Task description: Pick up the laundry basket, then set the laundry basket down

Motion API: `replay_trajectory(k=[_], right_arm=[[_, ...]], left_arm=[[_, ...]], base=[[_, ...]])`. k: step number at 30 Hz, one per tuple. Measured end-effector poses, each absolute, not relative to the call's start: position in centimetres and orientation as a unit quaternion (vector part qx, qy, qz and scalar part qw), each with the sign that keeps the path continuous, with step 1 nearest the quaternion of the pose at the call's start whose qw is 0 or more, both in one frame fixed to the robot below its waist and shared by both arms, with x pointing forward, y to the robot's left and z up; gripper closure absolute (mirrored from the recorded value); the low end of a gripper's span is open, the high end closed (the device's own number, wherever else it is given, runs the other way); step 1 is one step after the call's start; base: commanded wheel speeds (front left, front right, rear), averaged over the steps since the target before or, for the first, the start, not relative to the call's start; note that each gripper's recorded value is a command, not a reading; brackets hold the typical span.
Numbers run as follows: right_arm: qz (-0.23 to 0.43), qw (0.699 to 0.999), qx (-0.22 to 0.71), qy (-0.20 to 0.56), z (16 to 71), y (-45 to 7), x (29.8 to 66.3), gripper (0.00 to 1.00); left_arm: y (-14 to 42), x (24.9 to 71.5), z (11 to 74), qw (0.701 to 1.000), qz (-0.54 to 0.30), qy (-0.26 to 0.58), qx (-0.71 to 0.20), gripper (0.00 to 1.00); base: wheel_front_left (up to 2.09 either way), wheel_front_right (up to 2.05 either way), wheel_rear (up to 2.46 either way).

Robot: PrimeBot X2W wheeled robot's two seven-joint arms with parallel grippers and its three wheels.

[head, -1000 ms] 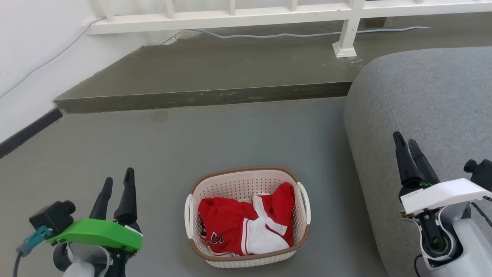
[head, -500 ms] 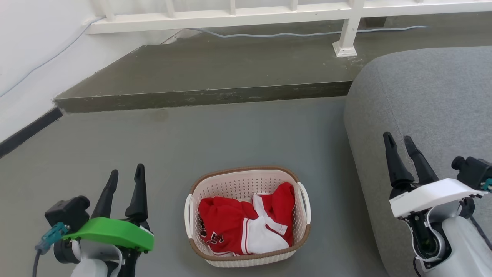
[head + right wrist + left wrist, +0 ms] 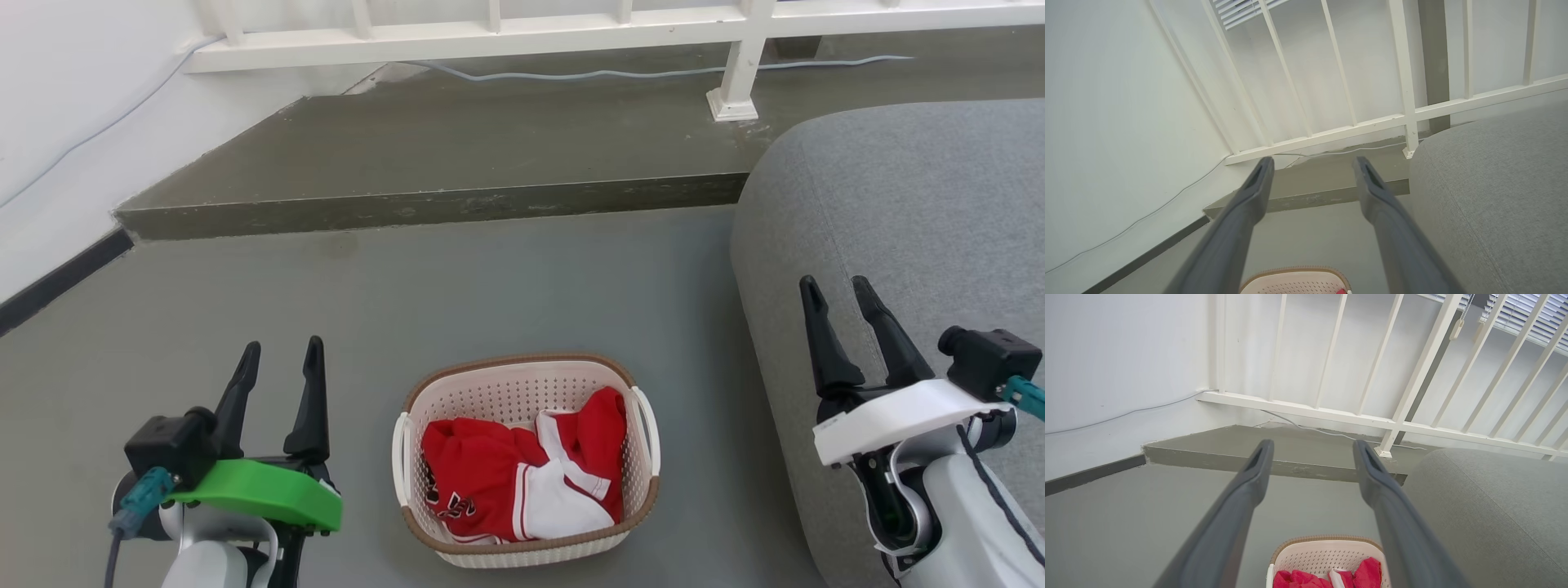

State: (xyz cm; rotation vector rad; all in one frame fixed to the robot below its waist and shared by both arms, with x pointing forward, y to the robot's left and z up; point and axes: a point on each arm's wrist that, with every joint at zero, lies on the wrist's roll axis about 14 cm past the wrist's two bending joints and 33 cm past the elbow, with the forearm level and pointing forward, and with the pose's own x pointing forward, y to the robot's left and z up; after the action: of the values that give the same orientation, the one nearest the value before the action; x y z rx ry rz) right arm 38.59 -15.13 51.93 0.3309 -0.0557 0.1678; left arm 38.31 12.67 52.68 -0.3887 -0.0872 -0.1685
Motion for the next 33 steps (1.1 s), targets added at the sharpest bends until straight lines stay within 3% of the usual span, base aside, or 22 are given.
replay_trajectory(k=[14, 33], right_arm=[[0.104, 0.989, 0.083, -0.057, 52.8, -14.3, 38.7, 0.00], [0.100, 0.990, 0.078, -0.058, 52.7, -14.4, 39.2, 0.00]], left_arm=[[11.8, 38.3, 53.9, 0.985, -0.102, -0.078, -0.117, 0.00], [11.9, 38.7, 53.5, 0.985, -0.098, -0.074, -0.117, 0.00]], base=[[0.00, 0.00, 0.00], [0.00, 0.00, 0.00]])
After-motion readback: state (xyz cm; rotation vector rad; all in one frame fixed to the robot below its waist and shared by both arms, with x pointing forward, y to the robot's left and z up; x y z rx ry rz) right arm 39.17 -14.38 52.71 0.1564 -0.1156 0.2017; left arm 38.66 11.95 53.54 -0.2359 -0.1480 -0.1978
